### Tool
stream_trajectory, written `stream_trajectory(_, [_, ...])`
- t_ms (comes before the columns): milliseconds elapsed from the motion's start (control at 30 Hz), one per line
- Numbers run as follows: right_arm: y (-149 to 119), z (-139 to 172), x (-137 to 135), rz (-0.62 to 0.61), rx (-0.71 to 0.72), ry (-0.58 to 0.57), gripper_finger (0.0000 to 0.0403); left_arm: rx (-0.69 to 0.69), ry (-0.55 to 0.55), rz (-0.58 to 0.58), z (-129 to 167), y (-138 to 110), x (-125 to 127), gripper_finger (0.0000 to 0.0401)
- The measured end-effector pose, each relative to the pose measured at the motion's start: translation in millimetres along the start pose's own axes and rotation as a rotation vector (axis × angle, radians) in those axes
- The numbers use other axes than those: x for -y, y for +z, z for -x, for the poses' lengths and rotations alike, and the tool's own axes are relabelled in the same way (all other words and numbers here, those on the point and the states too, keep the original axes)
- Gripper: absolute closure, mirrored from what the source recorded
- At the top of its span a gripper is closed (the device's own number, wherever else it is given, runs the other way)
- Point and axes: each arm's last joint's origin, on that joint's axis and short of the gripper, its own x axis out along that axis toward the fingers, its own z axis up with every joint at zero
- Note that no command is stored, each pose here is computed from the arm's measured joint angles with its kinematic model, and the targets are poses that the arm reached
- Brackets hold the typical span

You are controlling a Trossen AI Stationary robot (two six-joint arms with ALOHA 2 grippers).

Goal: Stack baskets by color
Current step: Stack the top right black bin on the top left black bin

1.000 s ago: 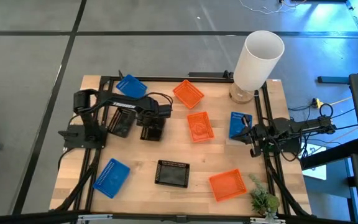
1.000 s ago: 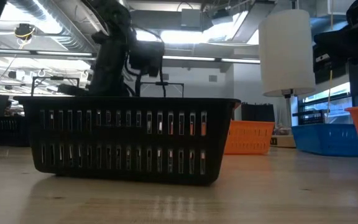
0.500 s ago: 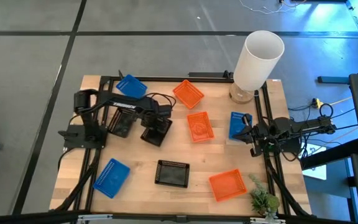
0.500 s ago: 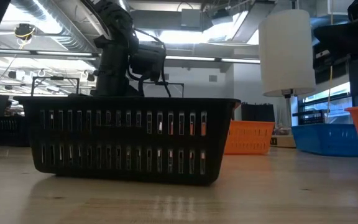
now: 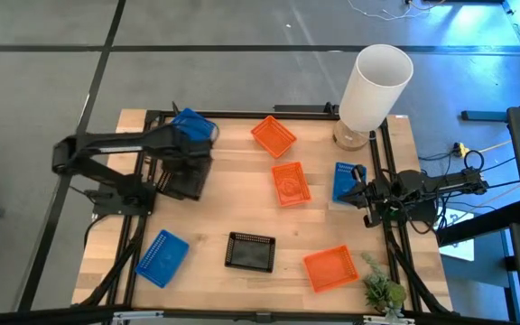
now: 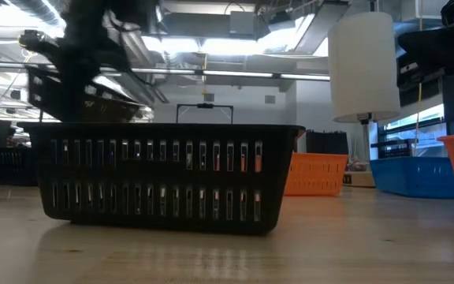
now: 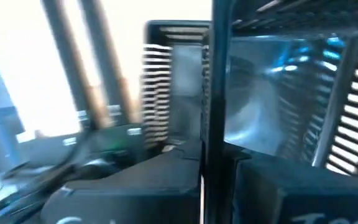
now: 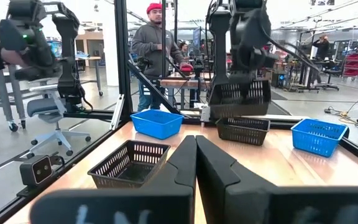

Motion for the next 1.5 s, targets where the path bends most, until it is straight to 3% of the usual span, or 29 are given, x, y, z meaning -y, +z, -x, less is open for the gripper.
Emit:
stream_trajectory(100, [-0.1,0.0,0.6,0.001,-0.001,-0.020,0.0395,0.020,0.082,0.036,6.3,-4.2,-18.0,0.0401])
stream_trajectory(267, [-0.1,0.1,2.8,0.002,-0.002,-0.098,0.0395,0.053,0.077,0.041,7.0,-4.4,-20.7,0.0401])
stream_trajectory(567, [0.0,0.2,3.3,0.000,0.000,-0.114,0.0395,0.043,0.251,-0.052,-17.5,5.2,6.3,0.0401])
stream_trajectory(900, [2.2,0.2,3.2,-0.004,0.022,-0.112,0.0395,-0.068,0.404,-0.188,-49.9,18.9,27.4,0.0401])
stream_trajectory(1167, [3.2,0.2,3.2,-0.004,0.032,-0.111,0.0395,-0.104,0.426,-0.228,-56.3,23.3,28.9,0.0401])
stream_trajectory(1367, [3.3,0.2,3.2,-0.002,0.033,-0.111,0.0395,-0.171,0.395,-0.207,-57.4,24.6,27.9,0.0401])
stream_trajectory(1500, [3.3,0.2,3.2,-0.002,0.033,-0.111,0.0395,-0.184,0.315,-0.218,-59.4,24.1,34.4,0.0401])
